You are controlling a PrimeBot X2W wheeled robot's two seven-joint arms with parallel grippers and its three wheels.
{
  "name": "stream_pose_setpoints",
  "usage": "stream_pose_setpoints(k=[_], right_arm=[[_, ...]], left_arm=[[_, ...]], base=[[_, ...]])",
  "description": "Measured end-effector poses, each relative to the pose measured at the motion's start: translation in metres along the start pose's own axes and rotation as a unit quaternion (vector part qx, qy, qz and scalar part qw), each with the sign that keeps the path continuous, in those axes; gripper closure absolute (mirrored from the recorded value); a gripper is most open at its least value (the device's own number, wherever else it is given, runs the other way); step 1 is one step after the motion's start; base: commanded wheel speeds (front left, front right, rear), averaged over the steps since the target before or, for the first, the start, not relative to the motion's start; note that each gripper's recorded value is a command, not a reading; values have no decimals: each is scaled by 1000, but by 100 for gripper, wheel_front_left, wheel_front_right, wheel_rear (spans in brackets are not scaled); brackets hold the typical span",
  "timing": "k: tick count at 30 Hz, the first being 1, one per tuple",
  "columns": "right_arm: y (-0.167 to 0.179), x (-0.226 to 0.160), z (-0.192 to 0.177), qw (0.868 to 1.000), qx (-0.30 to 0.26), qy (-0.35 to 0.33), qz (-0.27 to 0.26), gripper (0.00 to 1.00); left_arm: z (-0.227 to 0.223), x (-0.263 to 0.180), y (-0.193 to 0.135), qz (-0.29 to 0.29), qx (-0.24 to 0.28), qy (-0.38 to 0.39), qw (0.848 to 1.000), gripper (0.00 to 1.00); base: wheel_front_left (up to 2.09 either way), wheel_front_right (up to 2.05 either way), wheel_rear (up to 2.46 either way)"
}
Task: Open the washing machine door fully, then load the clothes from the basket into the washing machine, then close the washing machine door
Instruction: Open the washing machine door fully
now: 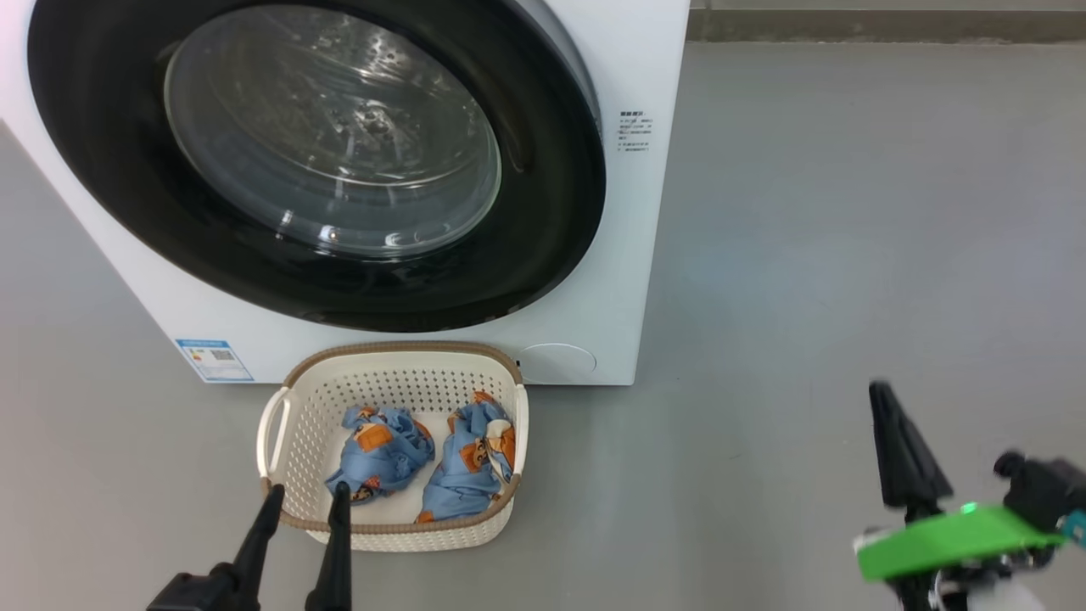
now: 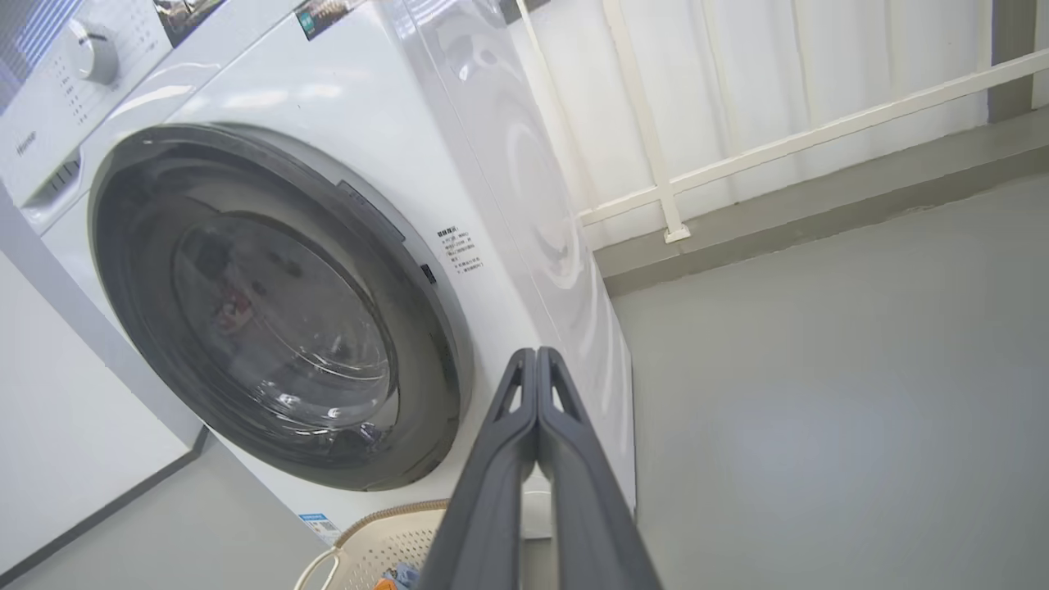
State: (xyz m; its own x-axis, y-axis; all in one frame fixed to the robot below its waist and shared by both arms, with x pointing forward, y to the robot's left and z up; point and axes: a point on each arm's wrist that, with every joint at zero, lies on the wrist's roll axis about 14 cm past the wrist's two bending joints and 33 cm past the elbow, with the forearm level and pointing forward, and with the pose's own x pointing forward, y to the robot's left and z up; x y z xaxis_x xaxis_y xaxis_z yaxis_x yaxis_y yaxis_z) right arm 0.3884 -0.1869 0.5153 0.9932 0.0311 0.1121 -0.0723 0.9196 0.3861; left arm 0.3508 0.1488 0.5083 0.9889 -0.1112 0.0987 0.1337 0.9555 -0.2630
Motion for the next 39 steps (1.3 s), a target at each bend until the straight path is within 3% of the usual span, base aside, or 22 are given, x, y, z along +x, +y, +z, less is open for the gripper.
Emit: stream_pose_setpoints(k=[4,8,15,31,39], right_arm=[[15,25,23,998,53,-41,16,100],[43,59,50,987,128,-78,53,100],[63,101,73,972,193,-100,88,100],[109,178,64,944,284,-31,166,100],[127,209,40,929,314,48,192,100]], left_arm=[[-2,-1,-3,-2,-5,3,1000,0],[-3,-4,2,8,-16,4,1000,0],[-1,-5,9,26,-21,1,999,0],[-3,-6,32,72,-21,7,997,0],[-10,-3,39,87,-23,17,996,0]], base=[[0,0,0],[0,0,0],[0,0,0],[0,0,0],[0,0,0]])
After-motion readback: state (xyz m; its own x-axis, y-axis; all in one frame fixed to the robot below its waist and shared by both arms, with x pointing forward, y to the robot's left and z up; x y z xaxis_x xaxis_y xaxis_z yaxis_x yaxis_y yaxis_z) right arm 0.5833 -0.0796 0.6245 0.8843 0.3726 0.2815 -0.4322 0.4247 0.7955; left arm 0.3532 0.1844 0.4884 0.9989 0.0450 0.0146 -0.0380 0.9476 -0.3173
